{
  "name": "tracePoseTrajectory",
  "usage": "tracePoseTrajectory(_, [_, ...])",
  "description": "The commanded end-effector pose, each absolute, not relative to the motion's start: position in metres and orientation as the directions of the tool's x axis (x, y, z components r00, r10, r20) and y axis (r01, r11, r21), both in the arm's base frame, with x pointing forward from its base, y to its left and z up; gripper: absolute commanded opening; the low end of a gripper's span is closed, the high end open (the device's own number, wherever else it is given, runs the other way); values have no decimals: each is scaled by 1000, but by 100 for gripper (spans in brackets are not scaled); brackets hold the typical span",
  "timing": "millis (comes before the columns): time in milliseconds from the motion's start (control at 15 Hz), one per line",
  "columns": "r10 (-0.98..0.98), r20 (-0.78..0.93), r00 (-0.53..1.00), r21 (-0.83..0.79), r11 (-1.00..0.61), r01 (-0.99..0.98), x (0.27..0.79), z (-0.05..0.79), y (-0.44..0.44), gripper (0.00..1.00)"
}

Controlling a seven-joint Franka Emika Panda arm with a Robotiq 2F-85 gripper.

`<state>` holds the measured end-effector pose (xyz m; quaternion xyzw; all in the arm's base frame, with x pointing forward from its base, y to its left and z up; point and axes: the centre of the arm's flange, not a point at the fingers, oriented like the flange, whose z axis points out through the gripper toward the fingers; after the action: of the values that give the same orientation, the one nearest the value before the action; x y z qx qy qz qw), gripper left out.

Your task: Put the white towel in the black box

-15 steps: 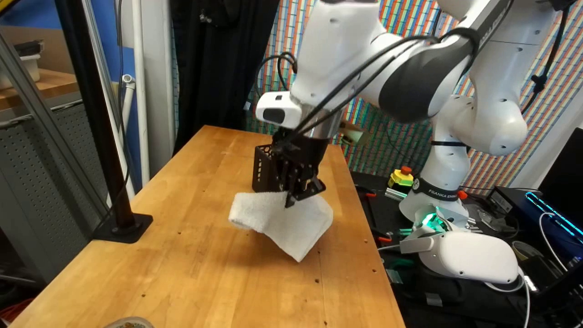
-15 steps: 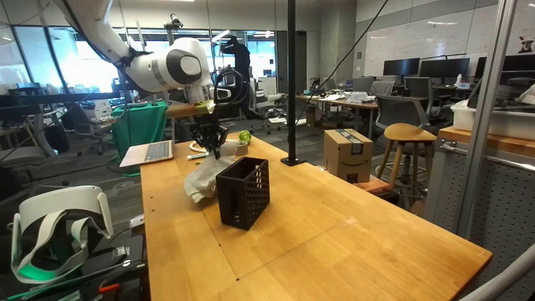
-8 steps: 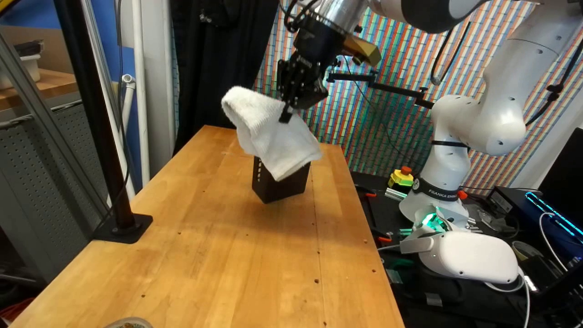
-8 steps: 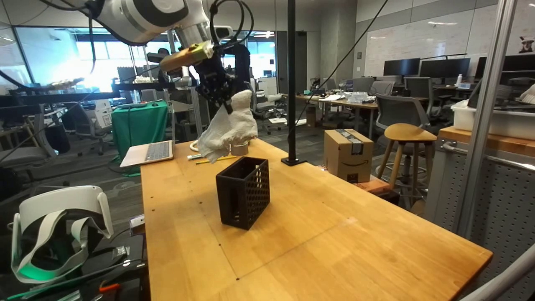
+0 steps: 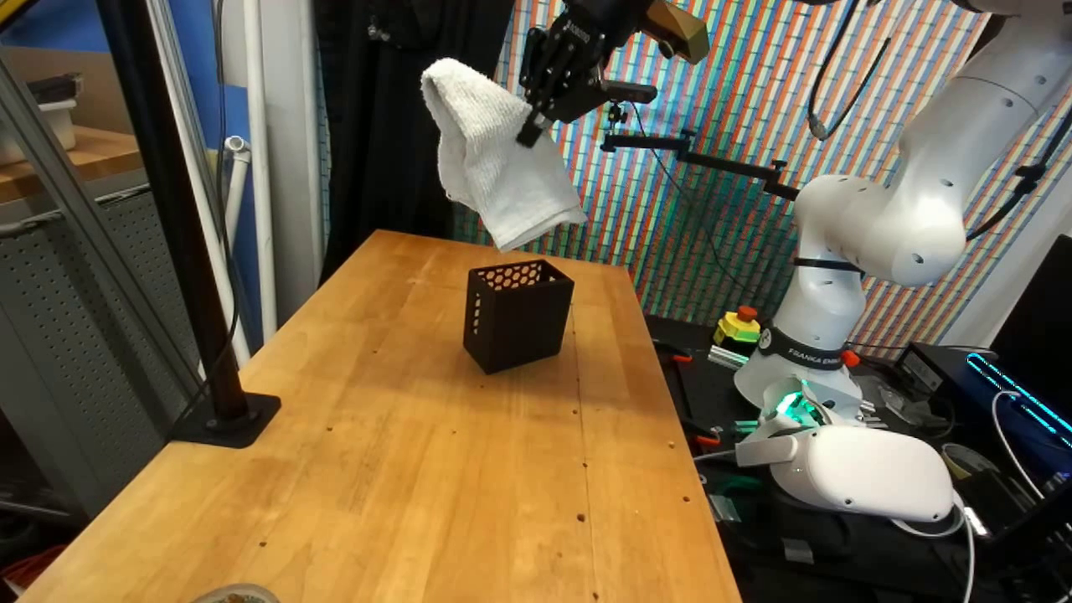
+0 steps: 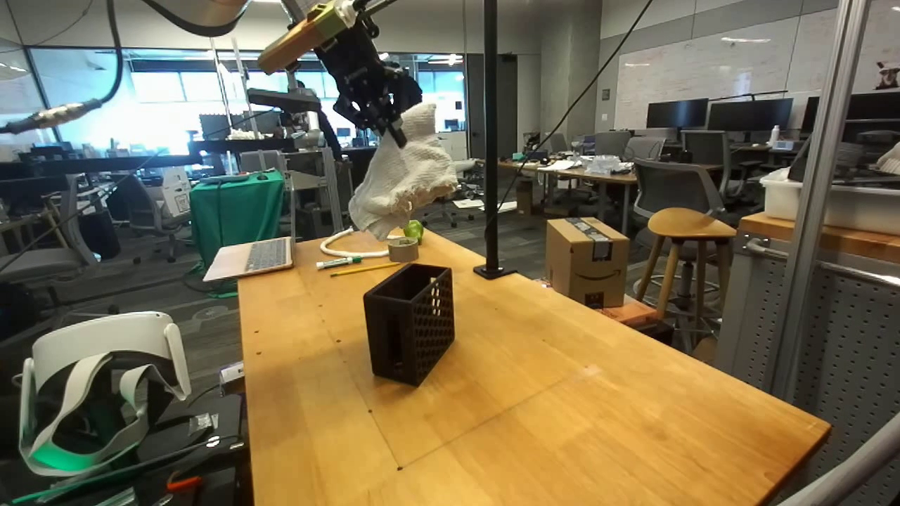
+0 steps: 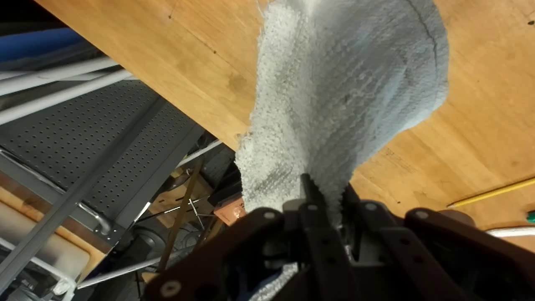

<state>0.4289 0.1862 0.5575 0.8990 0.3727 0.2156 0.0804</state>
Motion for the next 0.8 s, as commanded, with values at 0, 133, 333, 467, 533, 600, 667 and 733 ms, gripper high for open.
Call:
tracePoseTrajectory(0, [745,295,598,364,-666,651,426,524,188,9])
tracePoseTrajectory(133, [759,256,598,378,-648,661,433,498,188,9])
tracePoseTrajectory(333, [770,203,605,391,-630,671,446,469,183,9])
tracePoseTrajectory(467, [767,169,619,389,-629,673,458,452,176,9])
tracePoseTrajectory(533, [764,154,627,385,-630,674,462,445,173,9])
tracePoseTrajectory(600, [762,138,633,378,-631,677,465,437,169,9])
tracePoseTrajectory(667, [762,119,637,376,-628,681,466,429,165,9])
tracePoseTrajectory(733, [762,105,639,374,-626,685,468,422,161,9])
